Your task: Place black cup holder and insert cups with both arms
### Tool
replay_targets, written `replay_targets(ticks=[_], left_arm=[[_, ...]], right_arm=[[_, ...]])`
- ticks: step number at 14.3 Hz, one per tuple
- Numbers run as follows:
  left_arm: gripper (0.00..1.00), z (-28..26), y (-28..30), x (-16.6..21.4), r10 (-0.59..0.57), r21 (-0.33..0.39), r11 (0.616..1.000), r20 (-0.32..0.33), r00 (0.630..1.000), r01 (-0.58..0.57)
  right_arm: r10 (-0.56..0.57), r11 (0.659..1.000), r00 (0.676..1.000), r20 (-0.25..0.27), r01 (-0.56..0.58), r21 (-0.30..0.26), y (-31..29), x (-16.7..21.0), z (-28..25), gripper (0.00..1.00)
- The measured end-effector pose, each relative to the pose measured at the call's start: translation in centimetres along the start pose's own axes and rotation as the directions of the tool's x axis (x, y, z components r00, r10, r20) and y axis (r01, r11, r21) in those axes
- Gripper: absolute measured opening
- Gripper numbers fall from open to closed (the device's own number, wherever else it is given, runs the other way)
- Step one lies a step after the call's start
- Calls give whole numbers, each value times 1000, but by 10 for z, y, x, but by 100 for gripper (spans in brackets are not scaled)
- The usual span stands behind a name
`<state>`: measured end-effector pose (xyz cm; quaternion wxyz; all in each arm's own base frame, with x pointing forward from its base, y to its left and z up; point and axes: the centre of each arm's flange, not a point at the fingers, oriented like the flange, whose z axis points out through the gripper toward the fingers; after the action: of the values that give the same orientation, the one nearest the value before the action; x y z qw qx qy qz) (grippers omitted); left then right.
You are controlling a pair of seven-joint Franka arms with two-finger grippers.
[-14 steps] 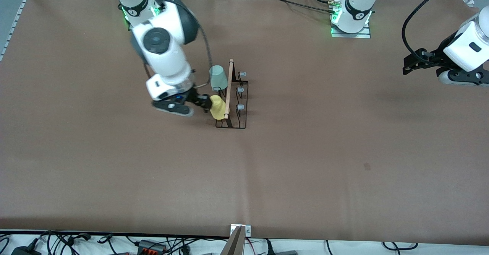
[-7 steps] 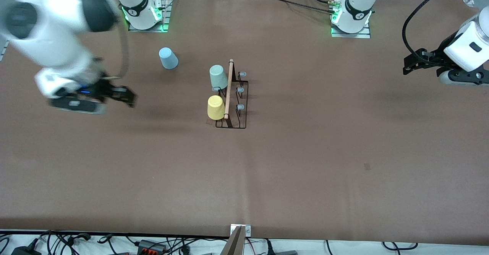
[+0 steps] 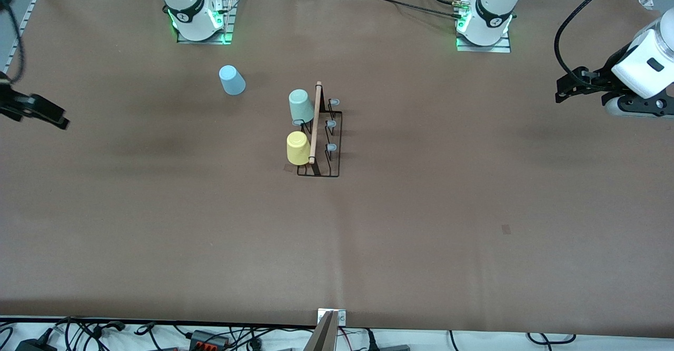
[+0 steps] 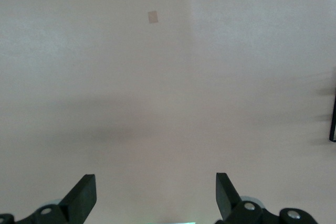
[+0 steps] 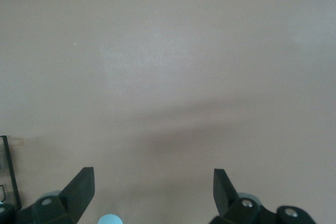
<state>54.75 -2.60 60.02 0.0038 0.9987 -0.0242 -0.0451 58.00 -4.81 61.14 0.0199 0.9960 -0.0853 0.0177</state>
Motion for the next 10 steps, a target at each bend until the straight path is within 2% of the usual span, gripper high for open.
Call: replay_targets(ticks=[3,6,10], left_arm=[[100,0,2,0,3,0,1000,0,1000,-3],[100,0,2,0,3,0,1000,0,1000,-3],[100,0,2,0,3,0,1000,0,1000,-3]], right_arm=[[-6,1000,999,41,6,2,-3,-7,-11,100],[-32,999,997,70,31,14,-10,-4,5,100],[-72,997,994,77,70,21,-16,-2,14,100]])
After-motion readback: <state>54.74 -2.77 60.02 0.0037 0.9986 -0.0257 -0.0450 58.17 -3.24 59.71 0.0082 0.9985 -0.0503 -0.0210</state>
